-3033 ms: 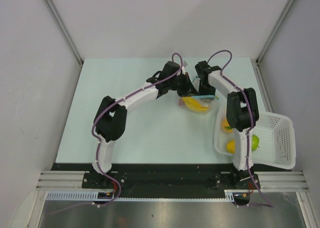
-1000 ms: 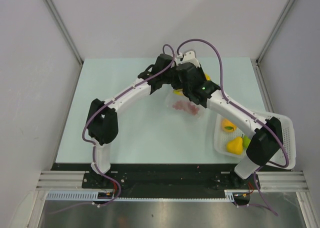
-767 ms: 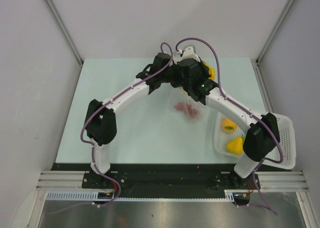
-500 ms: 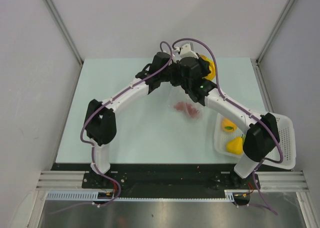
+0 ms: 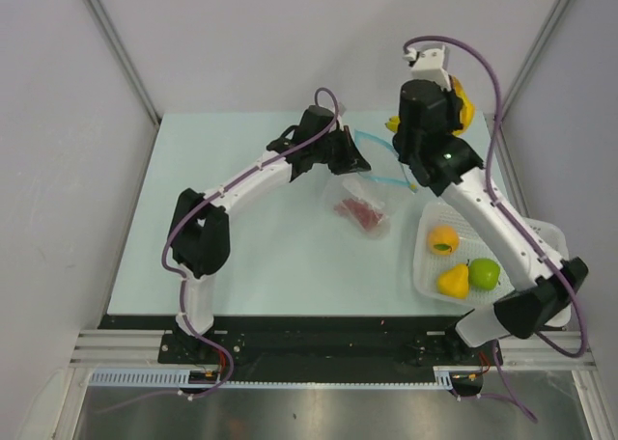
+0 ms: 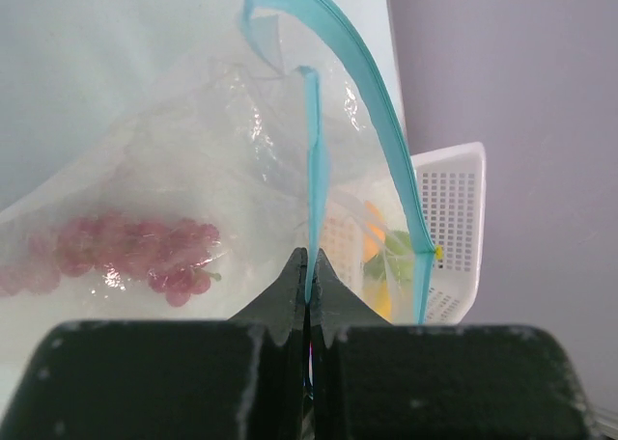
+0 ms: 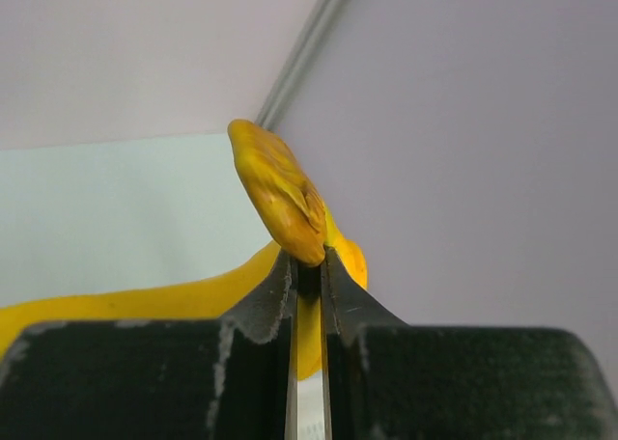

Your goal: Open the zip-top bag and remove the fake food

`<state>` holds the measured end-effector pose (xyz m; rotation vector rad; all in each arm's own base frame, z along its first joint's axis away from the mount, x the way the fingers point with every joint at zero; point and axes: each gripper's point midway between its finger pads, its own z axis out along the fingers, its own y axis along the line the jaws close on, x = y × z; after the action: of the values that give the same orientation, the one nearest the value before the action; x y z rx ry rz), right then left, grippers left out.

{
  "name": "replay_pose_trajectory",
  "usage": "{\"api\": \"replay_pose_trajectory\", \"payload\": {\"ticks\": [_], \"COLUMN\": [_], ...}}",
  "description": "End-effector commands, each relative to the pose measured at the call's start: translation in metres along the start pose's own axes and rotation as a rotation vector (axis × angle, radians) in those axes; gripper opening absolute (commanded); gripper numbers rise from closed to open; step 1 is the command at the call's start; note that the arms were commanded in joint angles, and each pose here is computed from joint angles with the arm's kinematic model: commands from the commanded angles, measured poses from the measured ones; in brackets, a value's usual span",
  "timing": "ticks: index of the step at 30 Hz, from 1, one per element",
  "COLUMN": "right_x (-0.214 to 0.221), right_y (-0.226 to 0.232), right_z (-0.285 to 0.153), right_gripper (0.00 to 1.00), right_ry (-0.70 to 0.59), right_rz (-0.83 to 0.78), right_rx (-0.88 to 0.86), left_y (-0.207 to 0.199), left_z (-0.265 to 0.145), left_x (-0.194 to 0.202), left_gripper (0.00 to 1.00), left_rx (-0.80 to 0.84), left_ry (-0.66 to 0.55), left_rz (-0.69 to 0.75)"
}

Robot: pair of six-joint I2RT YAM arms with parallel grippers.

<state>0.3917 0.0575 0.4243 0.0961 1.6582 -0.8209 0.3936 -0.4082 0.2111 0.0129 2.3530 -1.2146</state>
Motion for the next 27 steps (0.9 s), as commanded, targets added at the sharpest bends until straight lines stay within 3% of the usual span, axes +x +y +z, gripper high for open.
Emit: {"api": "replay_pose_trajectory", "payload": {"ticks": [1, 4, 6, 9, 12, 19, 27], "right_x": [0.039, 0.091, 0.145, 0.203, 0.234, 0.261, 0.287], "right_y": [-0.052, -0.063, -0.061, -0.070, -0.085, -0.115, -0.126], "right_z": [-0.026, -0.037, -0.044, -0.061, -0.072, -0.057, -0.039], "right_gripper": [0.00, 0.00, 0.00, 0.00, 0.00, 0.00, 0.00], "right_ry": [0.145, 0.305, 0.484, 0.632, 0.733, 0.842, 0.913], "right_rz": [0.158, 0.160, 0.179, 0.182, 0.194, 0.286, 0.191], "right_rx": [0.000, -0.093, -0.132, -0.160, -0.135, -0.041, 0.090], "left_y": [-0.017, -0.018, -0.019, -0.021, -0.023, -0.022, -0.026], "left_z": [-0.010, -0.009, -0.009, -0.008, -0.009, -0.010, -0.013], "left_x": [-0.022, -0.024, -0.024, -0.025, -0.027, -0.027, -0.027], "left_gripper": [0.00, 0.00, 0.00, 0.00, 0.00, 0.00, 0.00], "left_rx": [0.030, 0.032, 0.038, 0.047, 0.046, 0.046, 0.060], "left_ry": [-0.046, -0.052, -0.053, -0.057, -0.060, -0.065, -0.058], "left_rz": [0.058, 0.057, 0.050, 0.052, 0.057, 0.061, 0.074]}}
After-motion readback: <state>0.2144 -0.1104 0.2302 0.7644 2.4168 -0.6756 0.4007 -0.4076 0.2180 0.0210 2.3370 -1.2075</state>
